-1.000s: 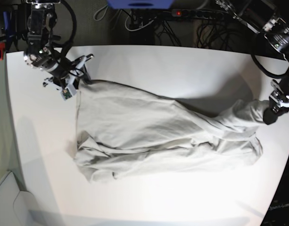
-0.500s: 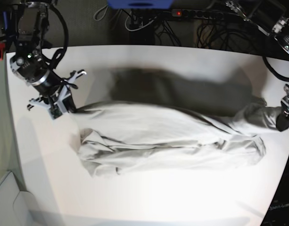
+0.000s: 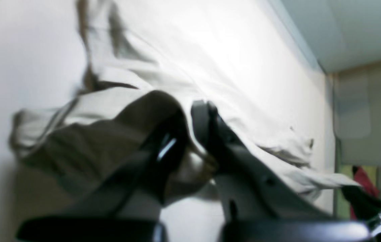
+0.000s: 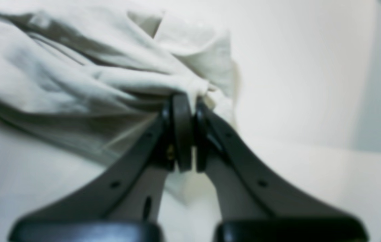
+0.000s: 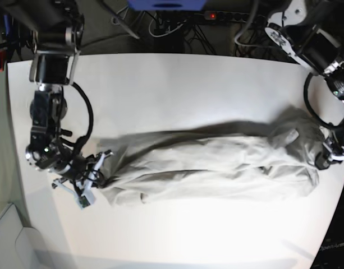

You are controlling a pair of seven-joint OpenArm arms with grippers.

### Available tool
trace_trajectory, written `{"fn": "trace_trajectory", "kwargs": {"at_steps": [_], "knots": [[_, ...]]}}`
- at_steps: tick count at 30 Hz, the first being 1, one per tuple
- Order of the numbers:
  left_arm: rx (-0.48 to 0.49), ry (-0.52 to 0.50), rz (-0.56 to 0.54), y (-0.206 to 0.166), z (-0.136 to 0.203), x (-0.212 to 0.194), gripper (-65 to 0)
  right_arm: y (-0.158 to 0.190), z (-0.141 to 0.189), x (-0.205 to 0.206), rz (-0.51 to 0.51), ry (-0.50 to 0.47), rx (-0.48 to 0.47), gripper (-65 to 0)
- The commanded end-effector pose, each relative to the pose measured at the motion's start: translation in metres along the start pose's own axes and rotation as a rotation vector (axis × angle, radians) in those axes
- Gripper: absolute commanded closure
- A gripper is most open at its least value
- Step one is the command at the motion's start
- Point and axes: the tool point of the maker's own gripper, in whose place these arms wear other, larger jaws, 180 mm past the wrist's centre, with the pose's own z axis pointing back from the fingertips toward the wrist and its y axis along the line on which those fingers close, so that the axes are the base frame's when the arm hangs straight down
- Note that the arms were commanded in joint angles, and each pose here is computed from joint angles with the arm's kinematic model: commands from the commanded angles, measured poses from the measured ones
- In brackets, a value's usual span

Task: Layout the t-shirt on the table in an organized manner, then fold the t-shirt properly
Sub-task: 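Drag the held shirt end with the right gripper along the table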

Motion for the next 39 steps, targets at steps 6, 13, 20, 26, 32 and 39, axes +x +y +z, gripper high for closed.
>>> {"fn": "trace_trajectory", "kwargs": {"at_steps": [6, 13, 20, 26, 32, 39], "knots": [[0.018, -0.085, -0.050, 0.005, -0.003, 0.010, -0.5, 0.005, -0.025, 0.007, 0.040, 0.059, 0.064, -0.4], [0.050, -0.083, -0.056, 0.018, 0.002, 0.002, -0.5, 0.003, -0.016, -0.006, 0.105, 0.093, 0.050, -25.8], [0.087, -0.074, -0.079, 0.032, 0.011, 0.004, -0.5, 0.026, 0.024, -0.005, 0.212, 0.006, 0.015, -41.8], [0.092, -0.071, -0.082, 0.035, 0.014, 0.001, -0.5, 0.073, 0.019, -0.036, 0.152, 0.025, 0.095, -41.8], [0.104, -0.069, -0.078, 0.041, 0.017, -0.003, -0.5, 0.075, 0.000, -0.039, 0.101, 0.053, 0.127, -41.8], [0.149, -0.113, -0.027, 0.063, 0.035, 0.006, -0.5, 0.059, -0.013, -0.023, 0.090, 0.057, 0.120, -41.8]]}}
